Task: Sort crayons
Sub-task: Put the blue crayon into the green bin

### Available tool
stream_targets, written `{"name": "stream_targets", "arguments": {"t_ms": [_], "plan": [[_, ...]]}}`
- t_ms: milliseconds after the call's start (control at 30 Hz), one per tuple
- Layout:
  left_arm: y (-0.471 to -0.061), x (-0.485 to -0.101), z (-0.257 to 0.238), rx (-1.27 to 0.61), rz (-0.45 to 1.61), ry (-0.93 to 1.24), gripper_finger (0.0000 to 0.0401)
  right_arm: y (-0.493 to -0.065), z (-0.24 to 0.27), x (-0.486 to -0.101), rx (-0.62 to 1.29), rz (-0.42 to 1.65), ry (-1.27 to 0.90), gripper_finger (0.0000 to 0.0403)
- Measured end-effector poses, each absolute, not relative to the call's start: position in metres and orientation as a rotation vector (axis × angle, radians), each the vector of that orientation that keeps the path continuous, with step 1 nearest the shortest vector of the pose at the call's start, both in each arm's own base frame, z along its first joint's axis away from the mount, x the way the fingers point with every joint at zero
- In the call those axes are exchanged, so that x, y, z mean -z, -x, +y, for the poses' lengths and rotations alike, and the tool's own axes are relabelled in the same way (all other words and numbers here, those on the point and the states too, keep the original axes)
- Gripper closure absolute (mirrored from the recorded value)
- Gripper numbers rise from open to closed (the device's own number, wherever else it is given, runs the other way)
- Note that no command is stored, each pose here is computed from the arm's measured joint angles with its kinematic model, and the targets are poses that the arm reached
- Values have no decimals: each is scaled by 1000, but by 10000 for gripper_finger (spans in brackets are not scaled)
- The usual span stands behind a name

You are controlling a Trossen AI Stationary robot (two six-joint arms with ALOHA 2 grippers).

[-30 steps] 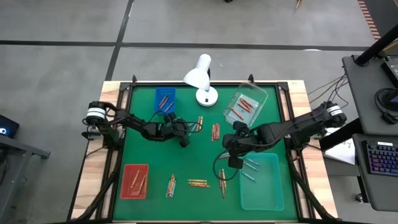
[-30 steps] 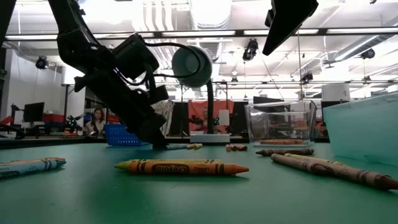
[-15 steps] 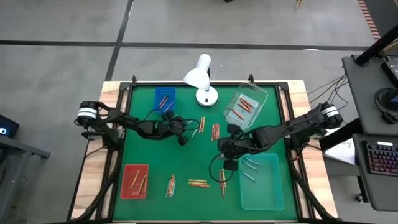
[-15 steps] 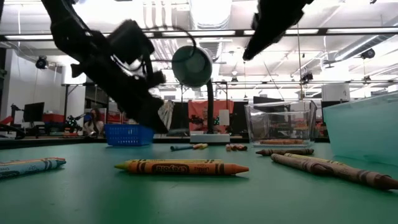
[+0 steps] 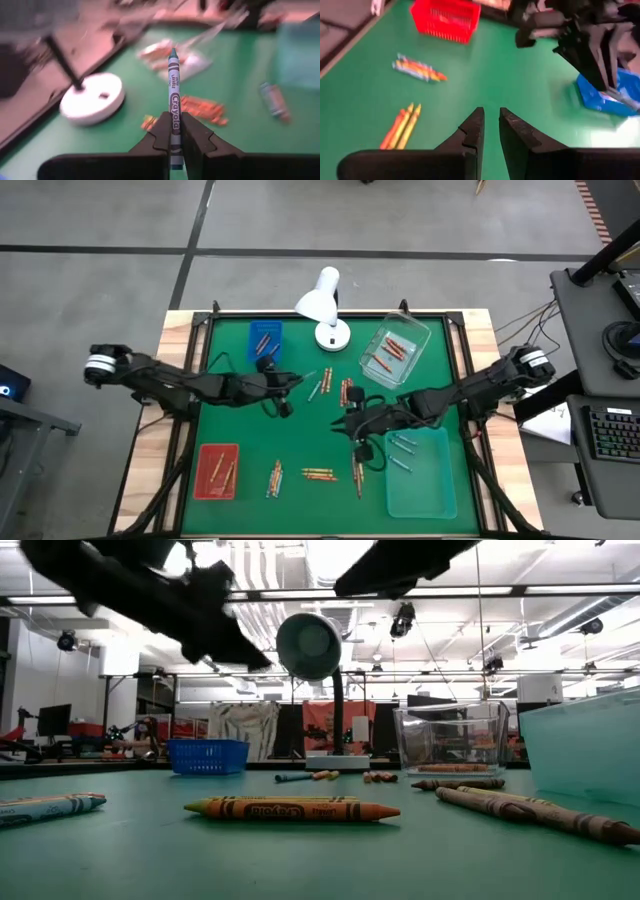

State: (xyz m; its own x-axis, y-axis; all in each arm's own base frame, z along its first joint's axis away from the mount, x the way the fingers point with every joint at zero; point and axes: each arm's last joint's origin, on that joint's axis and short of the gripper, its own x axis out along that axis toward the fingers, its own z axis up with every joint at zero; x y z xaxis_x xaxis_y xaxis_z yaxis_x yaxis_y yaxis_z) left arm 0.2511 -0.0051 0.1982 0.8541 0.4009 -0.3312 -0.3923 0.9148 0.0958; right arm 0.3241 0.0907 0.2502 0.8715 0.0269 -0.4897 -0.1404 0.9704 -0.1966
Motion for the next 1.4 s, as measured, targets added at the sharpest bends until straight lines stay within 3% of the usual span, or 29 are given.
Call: {"name": "stream_targets", "arguments": {"t_ms": [300,433,700,1133,1400], "plan": [[-219,-215,-27,-158,-88,-71,399,-327,81,-243,-40,139,228,355],[-216,-216,-29,-84,-187,-70,399,-333,72,-246,1,15,218,355],[-225,-223,-36,59,-292,-121,399,-340,64,-249,26,-17,224,338],[-254,-219,-41,63,-275,-141,399,-347,67,-272,-56,-102,234,235],[-264,-218,-42,57,-280,-139,399,-348,66,-277,-52,-137,231,251]]}}
